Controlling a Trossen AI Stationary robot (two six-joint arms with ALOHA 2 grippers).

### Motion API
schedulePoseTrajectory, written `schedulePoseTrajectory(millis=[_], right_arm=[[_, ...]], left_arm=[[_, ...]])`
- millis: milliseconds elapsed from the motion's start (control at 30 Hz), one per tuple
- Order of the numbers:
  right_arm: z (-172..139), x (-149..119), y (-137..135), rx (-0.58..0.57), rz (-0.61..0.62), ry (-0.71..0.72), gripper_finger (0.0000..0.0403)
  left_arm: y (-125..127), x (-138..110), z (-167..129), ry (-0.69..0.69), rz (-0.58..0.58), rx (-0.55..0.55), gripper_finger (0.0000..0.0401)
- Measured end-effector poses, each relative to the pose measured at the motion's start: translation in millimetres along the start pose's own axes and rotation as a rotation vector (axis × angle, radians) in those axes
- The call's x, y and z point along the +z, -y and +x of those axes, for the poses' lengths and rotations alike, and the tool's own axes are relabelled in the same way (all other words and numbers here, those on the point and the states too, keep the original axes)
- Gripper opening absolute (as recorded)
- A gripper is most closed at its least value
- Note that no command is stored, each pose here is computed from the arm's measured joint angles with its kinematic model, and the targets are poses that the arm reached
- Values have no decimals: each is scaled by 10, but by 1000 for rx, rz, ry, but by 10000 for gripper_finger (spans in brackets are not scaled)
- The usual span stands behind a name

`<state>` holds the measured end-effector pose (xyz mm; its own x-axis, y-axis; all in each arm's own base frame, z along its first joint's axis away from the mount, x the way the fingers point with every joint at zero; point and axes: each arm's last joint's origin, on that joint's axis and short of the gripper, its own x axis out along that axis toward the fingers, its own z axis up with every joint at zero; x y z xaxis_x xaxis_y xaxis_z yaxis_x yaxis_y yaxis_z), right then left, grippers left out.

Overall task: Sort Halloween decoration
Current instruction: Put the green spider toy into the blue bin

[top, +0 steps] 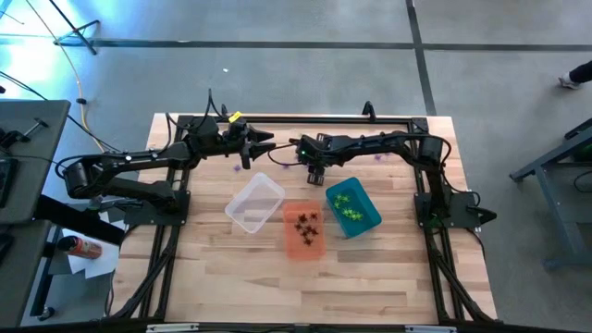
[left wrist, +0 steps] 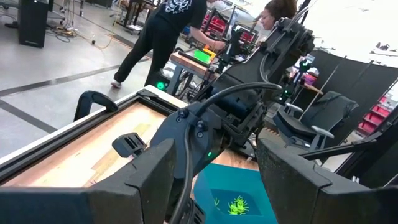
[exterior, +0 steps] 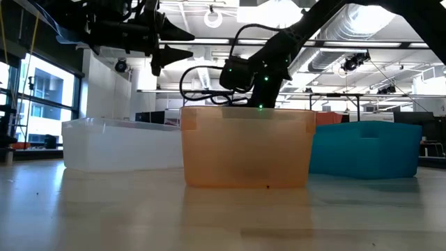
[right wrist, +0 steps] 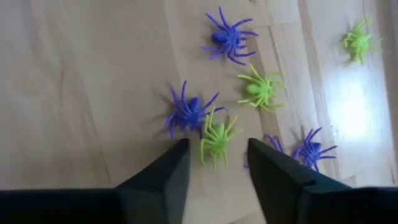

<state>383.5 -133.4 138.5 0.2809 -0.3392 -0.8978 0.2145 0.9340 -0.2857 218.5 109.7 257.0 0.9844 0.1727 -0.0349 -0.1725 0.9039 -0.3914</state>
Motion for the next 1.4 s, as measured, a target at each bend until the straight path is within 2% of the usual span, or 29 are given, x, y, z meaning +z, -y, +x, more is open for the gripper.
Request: schedulePoseTrajectory(millis=[100, 200, 267, 400, 600, 800, 967, 1200, 1333, 1400], right_arm=[[8, -3, -3, 1, 7, -3, 104], [11, 0, 5, 0, 10, 1, 30], [13, 6, 16, -2, 14, 8, 10], [-18, 3, 26, -2, 9, 6, 12], [-359, -3, 151, -2, 6, 24, 3], [-861, -54, 420, -3, 143, 95, 1], [-1416, -106, 588, 71, 262, 254, 1], [-2135, -305, 650, 155, 312, 482, 0], [-2275, -638, 531, 205, 416, 640, 0], [-2281, -812, 419, 284, 468, 755, 0]], left_arm=[[0, 0, 0, 0, 2, 1, 209], [0, -1, 0, 0, 5, 1, 209], [-1, -2, 0, -2, 16, 1, 209], [-5, -11, 0, -11, 22, 5, 209], [-19, -47, -1, -47, 8, 19, 209], [7, -54, -2, -76, 1, -65, 209], [13, -50, -2, -76, 14, -83, 209], [37, -14, 1, -39, 52, -102, 209], [78, 27, 5, 7, 74, -130, 209], [93, 34, 7, 16, 80, -138, 209]])
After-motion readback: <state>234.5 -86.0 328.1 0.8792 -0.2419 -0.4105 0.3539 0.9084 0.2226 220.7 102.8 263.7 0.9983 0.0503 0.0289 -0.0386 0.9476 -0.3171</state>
